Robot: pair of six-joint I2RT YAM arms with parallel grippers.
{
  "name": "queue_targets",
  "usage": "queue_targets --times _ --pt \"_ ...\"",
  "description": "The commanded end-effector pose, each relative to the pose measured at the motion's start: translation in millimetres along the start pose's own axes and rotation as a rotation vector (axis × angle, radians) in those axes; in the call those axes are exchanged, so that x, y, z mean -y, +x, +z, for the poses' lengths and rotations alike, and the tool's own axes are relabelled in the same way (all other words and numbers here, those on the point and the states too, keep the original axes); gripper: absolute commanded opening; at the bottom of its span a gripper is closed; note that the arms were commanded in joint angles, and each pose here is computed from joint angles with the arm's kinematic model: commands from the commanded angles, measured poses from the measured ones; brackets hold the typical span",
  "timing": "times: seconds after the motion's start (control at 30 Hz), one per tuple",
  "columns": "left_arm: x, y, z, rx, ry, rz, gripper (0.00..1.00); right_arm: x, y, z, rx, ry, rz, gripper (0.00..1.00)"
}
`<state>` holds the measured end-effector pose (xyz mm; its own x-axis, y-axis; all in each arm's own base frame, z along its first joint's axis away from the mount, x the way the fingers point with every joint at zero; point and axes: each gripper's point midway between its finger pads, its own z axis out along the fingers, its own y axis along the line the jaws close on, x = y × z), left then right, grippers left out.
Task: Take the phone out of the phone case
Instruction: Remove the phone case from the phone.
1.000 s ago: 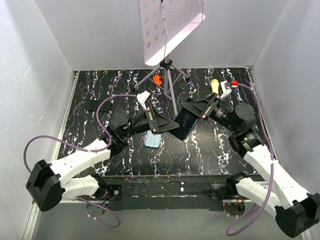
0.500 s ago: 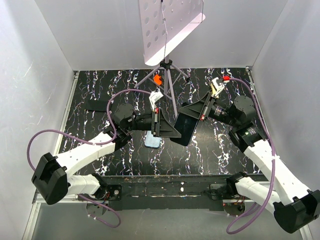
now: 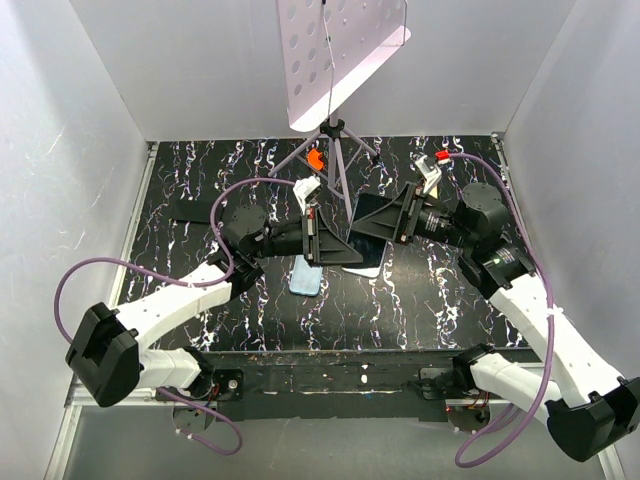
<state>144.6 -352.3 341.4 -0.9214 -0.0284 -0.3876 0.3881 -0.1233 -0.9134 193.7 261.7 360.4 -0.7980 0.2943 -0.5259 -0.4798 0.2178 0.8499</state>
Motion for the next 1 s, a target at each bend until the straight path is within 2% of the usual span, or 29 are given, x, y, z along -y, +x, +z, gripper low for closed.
queue_targets --times 0.0,0.23,0.3,0.33,0.43,0.47,0.8,0.9,0.97 --pt "26.4 -34.5 -14.4 0.175 0.047 0.055 0.00 -6.1 0.1 -10.9 0.002 0.041 -0.076 0.85" --pt "32.8 -51.7 -37.8 0.291 0.022 0.066 0.00 -0.6 -1.8 -32.0 0.098 0.107 -0.089 0.84" --pt "31.0 -55.5 -44.6 0.331 0.009 0.054 0.00 1.1 -1.2 -35.0 0.145 0.085 -0.085 0.79" --pt "32.0 -56.0 -46.5 0.343 0.009 0.046 0.00 5.1 0.8 -34.8 0.153 0.080 -0.081 0.73" --pt "35.9 -58.8 -50.3 0.375 0.034 0.024 0.00 11.8 6.8 -28.2 0.109 0.079 -0.065 0.55" --pt "36.4 -59.7 -50.4 0.380 0.042 0.015 0.00 9.7 8.4 -25.8 0.093 0.062 -0.064 0.53" --pt "40.3 -62.5 -49.7 0.385 0.078 -0.027 0.00 -3.2 22.1 6.7 0.012 -0.021 -0.086 0.50" --pt "43.2 -61.2 -49.2 0.376 0.091 -0.029 0.00 -2.5 22.7 12.0 0.009 -0.027 -0.082 0.45" --pt "40.8 -59.9 -49.6 0.375 0.091 -0.043 0.00 -5.4 21.3 15.4 0.010 -0.045 -0.085 0.38"
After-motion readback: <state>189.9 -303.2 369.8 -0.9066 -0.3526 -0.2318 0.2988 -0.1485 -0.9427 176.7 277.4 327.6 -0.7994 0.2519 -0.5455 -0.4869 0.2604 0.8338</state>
